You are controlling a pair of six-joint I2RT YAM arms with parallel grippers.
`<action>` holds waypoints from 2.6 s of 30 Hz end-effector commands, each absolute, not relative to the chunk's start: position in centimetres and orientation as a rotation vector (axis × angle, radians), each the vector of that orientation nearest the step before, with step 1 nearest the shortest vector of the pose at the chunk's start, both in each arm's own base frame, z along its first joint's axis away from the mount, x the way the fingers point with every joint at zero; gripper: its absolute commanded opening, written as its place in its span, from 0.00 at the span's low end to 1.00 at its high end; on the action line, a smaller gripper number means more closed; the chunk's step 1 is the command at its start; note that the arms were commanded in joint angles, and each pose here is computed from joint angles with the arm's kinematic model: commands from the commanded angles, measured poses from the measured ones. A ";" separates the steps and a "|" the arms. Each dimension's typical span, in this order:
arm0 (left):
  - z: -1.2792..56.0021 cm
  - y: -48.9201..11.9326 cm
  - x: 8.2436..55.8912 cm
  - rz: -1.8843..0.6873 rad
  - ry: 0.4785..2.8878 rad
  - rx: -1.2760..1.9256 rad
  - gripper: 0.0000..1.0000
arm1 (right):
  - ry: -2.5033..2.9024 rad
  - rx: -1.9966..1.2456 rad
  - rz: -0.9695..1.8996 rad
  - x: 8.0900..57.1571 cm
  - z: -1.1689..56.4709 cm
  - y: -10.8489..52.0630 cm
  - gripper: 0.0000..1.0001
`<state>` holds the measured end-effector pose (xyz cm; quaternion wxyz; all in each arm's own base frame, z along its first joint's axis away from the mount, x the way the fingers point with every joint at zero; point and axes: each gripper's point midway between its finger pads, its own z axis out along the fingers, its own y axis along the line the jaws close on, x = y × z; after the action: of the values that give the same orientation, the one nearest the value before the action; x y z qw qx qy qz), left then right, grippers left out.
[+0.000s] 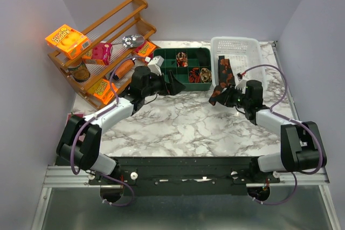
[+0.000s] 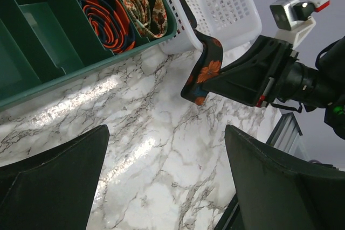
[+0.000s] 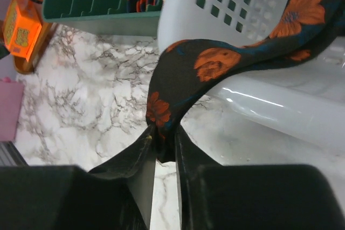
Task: Roll the ties
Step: Pick up the tie from the bin.
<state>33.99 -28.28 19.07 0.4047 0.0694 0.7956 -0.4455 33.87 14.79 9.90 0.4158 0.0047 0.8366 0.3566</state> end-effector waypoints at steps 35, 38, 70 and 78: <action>24.2 -41.2 31.4 -1.761 1.774 0.322 0.81 | 1.780 0.214 1.406 32.2 23.6 18.2 0.01; 24.3 -41.7 31.3 -1.780 1.759 0.355 0.70 | 1.778 0.216 1.406 32.1 23.6 18.2 0.01; 45.4 -33.0 24.9 -1.159 1.640 0.833 0.00 | 1.780 0.109 0.997 28.4 28.6 14.2 1.00; 44.7 -27.1 16.8 -1.126 1.640 0.893 0.00 | 1.892 0.178 1.021 28.0 26.9 14.4 1.00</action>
<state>20.47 -29.74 47.83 0.4949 0.3443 0.6398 -0.4767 28.30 14.55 27.89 0.5006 0.0521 0.7519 0.4259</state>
